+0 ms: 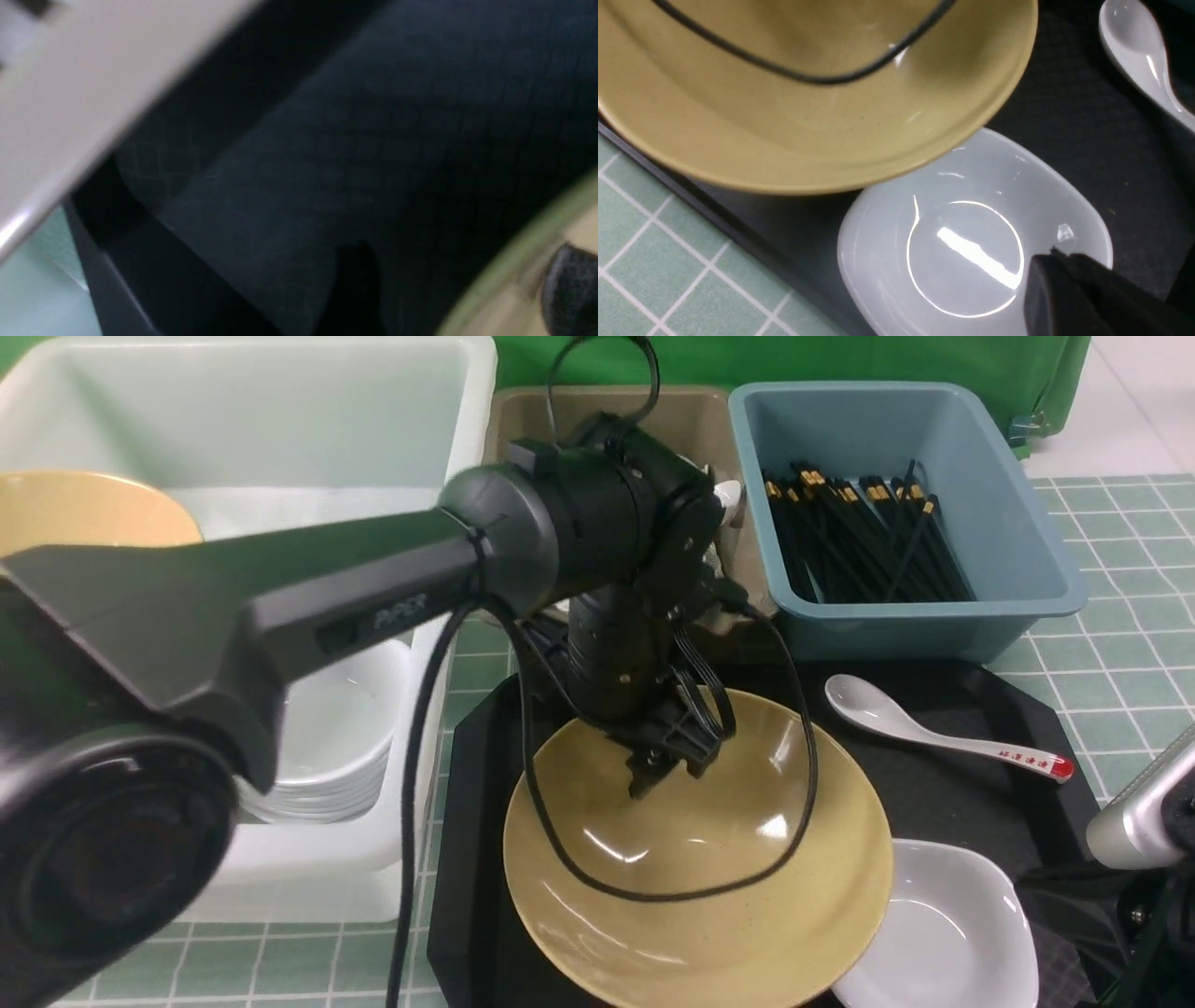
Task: On blue table put chopsticks spoon bowls plates into blue grey white boxes.
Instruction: 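Grasp the large bowl on the tray by its rim, then place the tan bowl onto the bowl stack in the left bin with the left gripper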
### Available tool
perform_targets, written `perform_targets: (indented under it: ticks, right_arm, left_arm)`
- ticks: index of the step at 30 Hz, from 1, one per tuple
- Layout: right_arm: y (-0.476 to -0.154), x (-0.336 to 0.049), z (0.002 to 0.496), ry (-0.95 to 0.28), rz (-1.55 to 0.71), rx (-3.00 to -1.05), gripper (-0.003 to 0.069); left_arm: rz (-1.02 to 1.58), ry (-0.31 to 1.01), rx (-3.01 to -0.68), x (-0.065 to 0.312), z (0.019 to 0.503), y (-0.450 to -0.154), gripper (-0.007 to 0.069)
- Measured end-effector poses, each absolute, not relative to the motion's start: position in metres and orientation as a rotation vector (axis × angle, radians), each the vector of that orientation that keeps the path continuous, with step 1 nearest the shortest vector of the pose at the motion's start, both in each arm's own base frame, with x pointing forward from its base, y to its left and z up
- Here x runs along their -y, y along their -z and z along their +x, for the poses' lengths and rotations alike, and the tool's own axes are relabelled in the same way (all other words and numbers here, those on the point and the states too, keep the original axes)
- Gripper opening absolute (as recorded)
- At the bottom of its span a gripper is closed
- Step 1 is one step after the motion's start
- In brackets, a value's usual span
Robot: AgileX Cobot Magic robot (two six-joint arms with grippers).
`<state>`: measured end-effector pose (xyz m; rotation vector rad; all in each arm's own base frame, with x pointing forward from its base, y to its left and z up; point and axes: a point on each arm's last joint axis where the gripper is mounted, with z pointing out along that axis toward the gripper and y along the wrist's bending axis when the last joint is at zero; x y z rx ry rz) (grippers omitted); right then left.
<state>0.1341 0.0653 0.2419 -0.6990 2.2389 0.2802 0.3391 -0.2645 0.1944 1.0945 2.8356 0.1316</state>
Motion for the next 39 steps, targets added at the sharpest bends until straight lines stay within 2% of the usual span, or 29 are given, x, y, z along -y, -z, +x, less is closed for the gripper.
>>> perform_targets:
  ticks: [1,3,7,10,14,16,20,23,26,28,29,30,31,32,33,35,39]
  right_arm:
    - [-0.242,-0.065,0.134,-0.28,-0.699,-2.239,0.0057]
    - [-0.242,-0.065,0.134,-0.28,-0.699,-2.239,0.0059]
    - [-0.242,-0.065,0.134,-0.28,-0.699,-2.239,0.0062]
    - [-0.242,-0.065,0.134,-0.28,-0.699,-2.239,0.0064]
    - [-0.242,-0.065,0.134,-0.28,-0.699,-2.239,0.0066]
    - [-0.242,-0.065,0.134,-0.28,-0.699,-2.239,0.0068]
    - [-0.242,-0.065,0.134,-0.28,-0.699,-2.239,0.0069]
    - [-0.242,-0.065,0.134,-0.282,-0.695,-2.24,0.0073]
    - [-0.242,-0.065,0.134,-0.288,-0.683,-2.245,0.0077]
    - [-0.242,-0.065,0.134,-0.296,-0.664,-2.251,0.0078]
    - [-0.242,-0.065,0.134,-0.296,-0.663,-2.252,0.0078]
    - [-0.242,-0.065,0.134,-0.298,-0.66,-2.253,0.0078]
    - [-0.242,-0.065,0.134,-0.299,-0.657,-2.254,0.0078]
    - [-0.242,-0.065,0.134,-0.299,-0.657,-2.254,0.0078]
    - [-0.242,-0.065,0.134,-0.299,-0.657,-2.254,0.0078]
    - [-0.242,-0.065,0.134,-0.302,-0.651,-2.256,0.0078]
    - [-0.242,-0.065,0.134,-0.306,-0.642,-2.259,0.0079]
  left_arm:
    - [1.088,-0.116,-2.849,0.262,0.34,-0.195,0.0341]
    - [1.086,-0.091,-2.86,0.26,0.341,-0.199,0.0281]
    - [1.096,-0.062,-2.855,0.259,0.34,-0.204,0.0271]
    - [1.145,-0.027,-2.817,0.258,0.336,-0.216,0.0216]
    - [1.169,0.163,-2.73,0.251,0.327,-0.257,0.0039]
    - [1.129,0.283,-2.677,0.238,0.323,-0.286,0.0016]
    - [1.048,0.382,-2.6,0.211,0.324,-0.32,0.0006]
    - [0.97,0.498,-2.535,0.177,0.325,-0.35,0.0006]
    - [0.701,0.602,-2.446,0.109,0.327,-0.391,0.0006]
    - [0.464,0.559,-2.409,0.05,0.326,-0.411,0.0006]
    - [0.441,0.553,-2.407,0.044,0.325,-0.412,0.0006]
    - [0.271,0.496,-2.396,0.004,0.322,-0.42,0.0006]
    - [0.13,0.437,-2.392,-0.029,0.318,-0.423,0.0006]
    - [0.1,0.43,-2.393,-0.034,0.317,-0.423,0.0006]
    - [-0.063,0.363,-2.395,-0.07,0.309,-0.424,0.0006]
    - [-0.293,0.271,-2.394,-0.116,0.293,-0.421,0.0006]
    - [-0.494,0.189,-2.422,-0.151,0.275,-0.406,0.0006]
